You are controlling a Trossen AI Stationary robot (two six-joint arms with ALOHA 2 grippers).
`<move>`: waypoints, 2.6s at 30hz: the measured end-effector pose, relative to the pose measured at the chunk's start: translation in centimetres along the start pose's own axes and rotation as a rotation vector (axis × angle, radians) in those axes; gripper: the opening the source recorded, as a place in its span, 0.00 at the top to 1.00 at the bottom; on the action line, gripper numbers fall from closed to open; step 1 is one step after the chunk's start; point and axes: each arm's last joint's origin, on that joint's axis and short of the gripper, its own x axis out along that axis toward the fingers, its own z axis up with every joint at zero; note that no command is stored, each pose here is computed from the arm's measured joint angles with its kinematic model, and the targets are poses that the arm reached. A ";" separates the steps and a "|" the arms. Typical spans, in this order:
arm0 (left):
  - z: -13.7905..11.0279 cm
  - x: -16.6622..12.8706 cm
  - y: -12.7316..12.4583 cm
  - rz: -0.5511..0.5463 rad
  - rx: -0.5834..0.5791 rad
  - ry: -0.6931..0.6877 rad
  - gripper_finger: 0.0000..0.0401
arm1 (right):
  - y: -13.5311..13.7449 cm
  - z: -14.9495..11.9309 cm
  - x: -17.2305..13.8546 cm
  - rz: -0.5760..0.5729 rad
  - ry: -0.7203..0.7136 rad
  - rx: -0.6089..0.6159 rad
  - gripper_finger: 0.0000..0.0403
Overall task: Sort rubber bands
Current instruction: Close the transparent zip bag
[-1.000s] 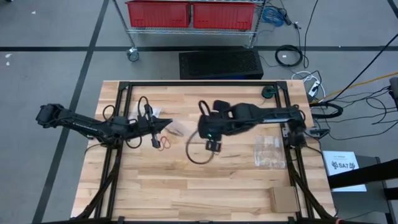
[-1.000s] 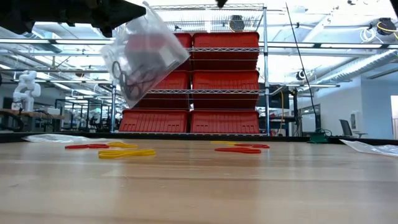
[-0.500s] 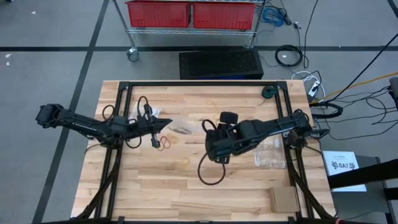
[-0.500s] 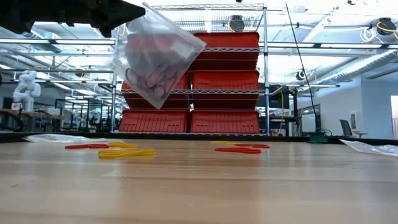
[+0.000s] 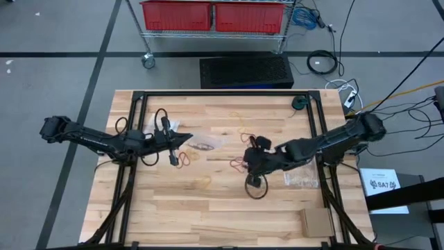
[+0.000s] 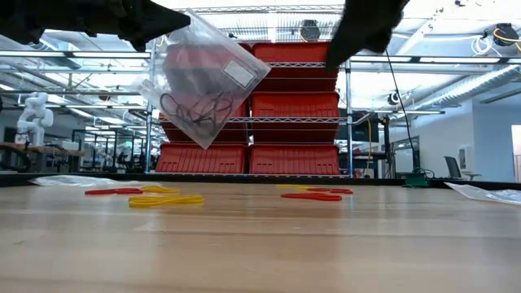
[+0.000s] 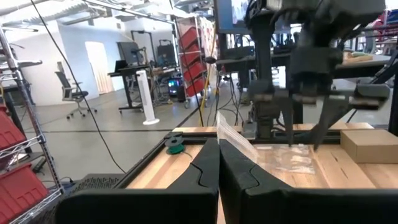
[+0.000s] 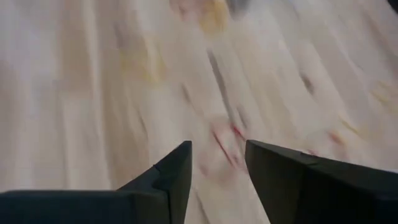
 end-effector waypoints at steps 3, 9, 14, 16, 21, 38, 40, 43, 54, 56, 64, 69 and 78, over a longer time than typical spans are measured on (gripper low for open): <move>0.0 0.0 0.0 0.001 -0.002 -0.003 1.00 | -1.0 -1.4 3.0 0.064 -0.198 0.070 0.68; 0.2 0.0 0.0 0.000 -0.005 -0.009 1.00 | -4.2 -3.9 5.9 0.068 -0.416 0.154 0.62; 0.4 0.1 -0.1 -0.032 -0.008 -0.018 1.00 | -5.6 -4.2 5.8 0.086 -0.586 0.158 0.59; 0.4 0.1 -0.1 -0.033 -0.013 -0.019 1.00 | -5.8 -3.9 5.8 0.080 -0.593 0.159 0.61; -0.1 0.1 0.0 -0.024 0.043 0.030 1.00 | -5.3 -2.8 5.3 0.101 -0.619 0.090 0.67; -4.8 4.7 0.2 0.052 0.110 0.442 1.00 | -5.6 -2.1 5.5 0.096 -0.548 0.038 0.72; -6.1 5.2 -0.1 0.052 0.094 0.486 1.00 | -5.5 -2.3 5.7 0.096 -0.521 0.042 0.72; -7.8 6.0 -0.8 0.025 0.064 0.539 1.00 | -5.5 -2.6 5.8 0.128 -0.481 0.066 0.72; -9.7 9.3 -4.0 -0.287 -0.001 0.604 0.83 | -6.5 -3.5 6.6 0.137 -0.341 0.371 0.63; -9.3 9.8 -4.2 -0.285 -0.026 0.591 0.76 | -7.3 -3.9 7.0 0.101 -0.295 0.424 0.58; -7.9 10.4 -4.2 -0.290 -0.087 0.577 0.52 | -10.6 -4.2 8.5 0.008 -0.243 0.685 0.46; -6.7 9.3 -3.1 -0.146 -0.081 0.654 0.55 | -10.9 -4.6 10.1 0.024 -0.224 0.756 0.49; -3.4 7.8 -0.9 -0.054 -0.079 0.592 0.92 | -9.1 -4.7 14.7 0.063 -0.124 0.810 0.51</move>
